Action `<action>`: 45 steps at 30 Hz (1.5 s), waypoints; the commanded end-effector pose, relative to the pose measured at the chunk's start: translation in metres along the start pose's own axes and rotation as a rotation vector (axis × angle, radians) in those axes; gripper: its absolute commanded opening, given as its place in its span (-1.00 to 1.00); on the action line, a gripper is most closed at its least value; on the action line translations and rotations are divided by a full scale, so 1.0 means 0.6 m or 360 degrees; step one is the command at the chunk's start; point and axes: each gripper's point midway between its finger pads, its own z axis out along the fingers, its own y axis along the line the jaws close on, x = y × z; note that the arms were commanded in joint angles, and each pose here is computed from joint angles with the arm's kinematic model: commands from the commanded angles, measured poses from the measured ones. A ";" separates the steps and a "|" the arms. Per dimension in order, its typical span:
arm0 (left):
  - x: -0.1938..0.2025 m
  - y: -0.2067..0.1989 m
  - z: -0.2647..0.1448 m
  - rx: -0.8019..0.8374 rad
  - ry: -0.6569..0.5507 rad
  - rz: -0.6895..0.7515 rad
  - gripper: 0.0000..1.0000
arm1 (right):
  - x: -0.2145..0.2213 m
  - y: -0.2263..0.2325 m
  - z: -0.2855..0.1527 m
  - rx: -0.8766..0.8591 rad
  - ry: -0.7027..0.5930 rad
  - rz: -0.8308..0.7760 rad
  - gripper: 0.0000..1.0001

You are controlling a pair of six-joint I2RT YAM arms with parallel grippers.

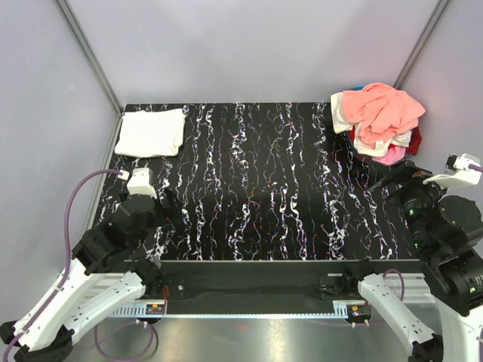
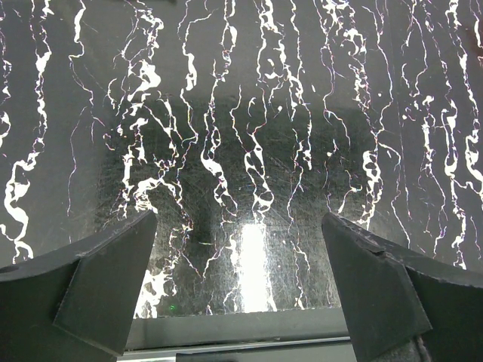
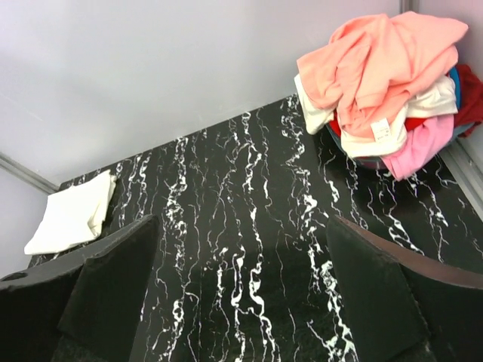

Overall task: Fold and stack the t-shirts
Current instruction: Grab the tshirt from the pile

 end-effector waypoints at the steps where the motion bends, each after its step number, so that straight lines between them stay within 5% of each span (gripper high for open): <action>1: -0.023 -0.001 -0.002 -0.0016 -0.0077 -0.0053 0.97 | -0.020 0.016 0.030 -0.0014 -0.0068 -0.0045 0.99; 9: -0.023 0.001 -0.003 -0.0022 -0.0081 -0.0060 0.97 | 0.060 0.016 0.220 0.0352 0.0349 -0.0262 0.99; 20: -0.024 -0.002 -0.005 0.0005 -0.0089 -0.0062 0.97 | 0.062 -0.171 0.433 0.0677 0.0521 0.0106 0.97; 26: -0.025 -0.003 -0.006 0.0009 -0.0092 -0.0062 0.97 | 0.130 -0.256 0.547 0.0690 0.0819 0.0386 0.84; 39: -0.027 0.000 -0.010 0.0021 -0.0117 -0.0078 0.97 | 0.207 -0.322 0.616 0.0837 0.1025 0.0403 0.71; 45: -0.027 0.000 -0.011 0.0018 -0.0116 -0.0079 0.97 | 0.208 -0.318 0.613 0.0816 0.1029 0.0406 -0.15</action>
